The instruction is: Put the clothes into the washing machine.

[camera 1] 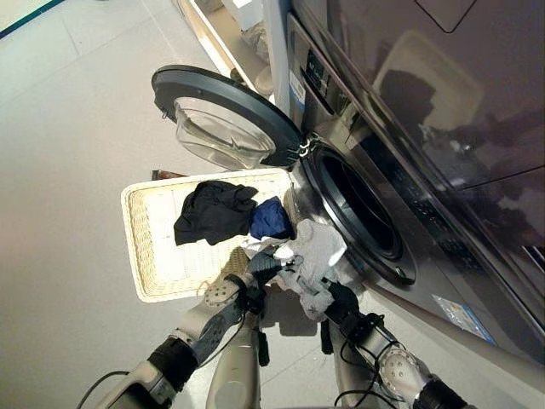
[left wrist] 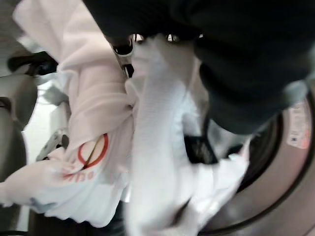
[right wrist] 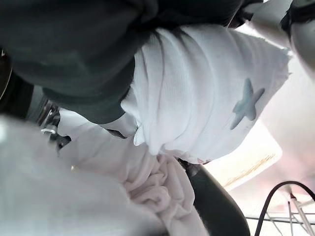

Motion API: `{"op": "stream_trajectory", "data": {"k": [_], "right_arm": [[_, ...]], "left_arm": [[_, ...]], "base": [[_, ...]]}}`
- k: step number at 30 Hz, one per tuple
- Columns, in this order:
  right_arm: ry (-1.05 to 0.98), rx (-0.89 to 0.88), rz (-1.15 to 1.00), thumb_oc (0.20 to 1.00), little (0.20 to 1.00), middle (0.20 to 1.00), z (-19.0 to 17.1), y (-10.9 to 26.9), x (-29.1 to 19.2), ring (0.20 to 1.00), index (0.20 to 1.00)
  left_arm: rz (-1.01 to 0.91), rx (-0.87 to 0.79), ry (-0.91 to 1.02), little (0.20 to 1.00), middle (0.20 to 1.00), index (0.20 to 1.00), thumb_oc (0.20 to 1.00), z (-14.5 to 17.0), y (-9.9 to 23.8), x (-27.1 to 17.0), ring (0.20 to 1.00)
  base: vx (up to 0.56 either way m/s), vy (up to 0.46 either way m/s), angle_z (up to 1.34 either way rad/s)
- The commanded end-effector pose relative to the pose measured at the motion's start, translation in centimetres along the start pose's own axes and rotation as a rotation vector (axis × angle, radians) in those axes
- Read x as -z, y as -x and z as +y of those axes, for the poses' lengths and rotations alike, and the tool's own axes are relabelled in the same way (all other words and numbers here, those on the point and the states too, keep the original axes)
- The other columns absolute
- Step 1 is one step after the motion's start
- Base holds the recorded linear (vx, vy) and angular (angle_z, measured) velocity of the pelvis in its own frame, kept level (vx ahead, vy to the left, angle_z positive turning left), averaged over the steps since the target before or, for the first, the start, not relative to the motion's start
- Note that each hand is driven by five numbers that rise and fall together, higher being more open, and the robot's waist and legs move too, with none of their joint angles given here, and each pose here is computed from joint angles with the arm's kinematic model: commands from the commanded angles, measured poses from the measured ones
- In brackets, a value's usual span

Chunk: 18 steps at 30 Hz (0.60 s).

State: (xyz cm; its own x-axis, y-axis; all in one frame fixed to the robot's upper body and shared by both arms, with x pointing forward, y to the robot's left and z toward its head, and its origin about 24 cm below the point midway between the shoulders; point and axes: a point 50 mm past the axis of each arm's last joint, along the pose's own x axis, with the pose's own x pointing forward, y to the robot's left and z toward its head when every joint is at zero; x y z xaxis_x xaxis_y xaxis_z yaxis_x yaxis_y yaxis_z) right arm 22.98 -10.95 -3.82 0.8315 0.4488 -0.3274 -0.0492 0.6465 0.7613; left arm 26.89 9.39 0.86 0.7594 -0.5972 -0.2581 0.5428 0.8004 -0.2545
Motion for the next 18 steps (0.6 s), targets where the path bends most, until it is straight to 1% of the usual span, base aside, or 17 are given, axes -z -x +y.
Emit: {"op": "stream_trajectory", "data": {"k": [1,3,5,8,9,10,11,12,13,14,15,16,18], "right_arm": [[-0.039,-0.332,-0.039,0.200,0.200,0.200,7.1,-1.8,-0.1,0.200,0.200],[-0.050,-0.330,-0.054,0.200,0.200,0.200,7.0,-1.9,-0.4,0.200,0.200],[-0.095,-0.321,-0.094,0.200,0.200,0.200,6.9,-2.1,-1.0,0.200,0.200],[-0.140,-0.298,-0.160,0.200,0.200,0.200,6.6,-2.2,-1.9,0.200,0.200],[-0.179,-0.279,-0.229,0.200,0.200,0.200,6.2,-2.3,-2.8,0.200,0.200],[-0.194,-0.274,-0.250,0.200,0.200,0.200,6.1,-2.4,-3.2,0.200,0.200],[-0.253,-0.239,-0.344,0.200,0.200,0.200,5.5,-2.5,-4.5,0.200,0.200],[-0.253,-0.239,-0.344,0.200,0.200,0.200,5.5,-2.5,-4.5,0.200,0.200],[-0.294,-0.220,-0.400,0.200,0.200,0.200,5.2,-2.5,-5.3,0.200,0.200],[-0.399,-0.177,-0.558,0.200,0.200,0.200,4.2,-2.3,-8.0,0.200,0.200],[-0.424,-0.172,-0.600,0.200,0.200,0.200,3.9,-2.3,-8.9,0.200,0.200],[-0.473,-0.159,-0.688,0.200,0.200,0.200,3.5,-2.2,-10.9,0.200,0.200],[-0.494,-0.160,-0.718,0.200,0.200,0.200,3.5,-2.2,-11.6,0.200,0.200]], "left_arm": [[0.125,-0.015,-0.057,1.000,1.000,1.000,1.000,-1.7,0.2,2.9,1.000],[0.122,-0.073,-0.084,1.000,1.000,1.000,1.000,-1.1,0.2,2.8,1.000],[0.084,-0.245,-0.106,1.000,1.000,1.000,1.000,0.4,0.4,2.1,1.000],[0.049,-0.385,-0.102,1.000,1.000,1.000,1.000,1.6,0.6,1.6,1.000],[0.011,-0.504,-0.076,1.000,1.000,1.000,1.000,2.7,1.0,1.2,1.000],[0.006,-0.534,-0.066,1.000,1.000,1.000,1.000,3.0,1.1,1.2,1.000],[-0.034,-0.641,-0.025,1.000,1.000,1.000,1.000,4.1,1.5,1.0,1.000],[-0.034,-0.641,-0.025,1.000,1.000,1.000,1.000,4.1,1.5,1.0,1.000],[-0.049,-0.695,-0.006,1.000,1.000,1.000,1.000,4.6,1.8,0.9,1.000],[-0.079,-0.788,0.046,1.000,1.000,1.000,1.000,5.8,2.4,1.1,1.000],[-0.084,-0.806,0.057,1.000,1.000,1.000,1.000,6.1,2.6,1.1,1.000],[-0.092,-0.832,0.077,1.000,1.000,1.000,1.000,6.7,2.8,1.1,1.000],[-0.093,-0.839,0.083,1.000,1.000,1.000,1.000,6.9,2.8,1.2,1.000]], "base": [[0.06,-0.044,0.03],[0.03,-0.032,0.04],[0.05,-0.053,0.03],[0.04,-0.047,0.02],[0.04,-0.063,0.03],[0.05,-0.087,0.03],[0.02,-0.052,0.02],[0.03,-0.062,0.05],[0.05,-0.085,0.09],[0.06,-0.103,0.12],[0.07,-0.106,0.12],[0.03,-0.048,0.09],[0.02,-0.017,0.03]]}}
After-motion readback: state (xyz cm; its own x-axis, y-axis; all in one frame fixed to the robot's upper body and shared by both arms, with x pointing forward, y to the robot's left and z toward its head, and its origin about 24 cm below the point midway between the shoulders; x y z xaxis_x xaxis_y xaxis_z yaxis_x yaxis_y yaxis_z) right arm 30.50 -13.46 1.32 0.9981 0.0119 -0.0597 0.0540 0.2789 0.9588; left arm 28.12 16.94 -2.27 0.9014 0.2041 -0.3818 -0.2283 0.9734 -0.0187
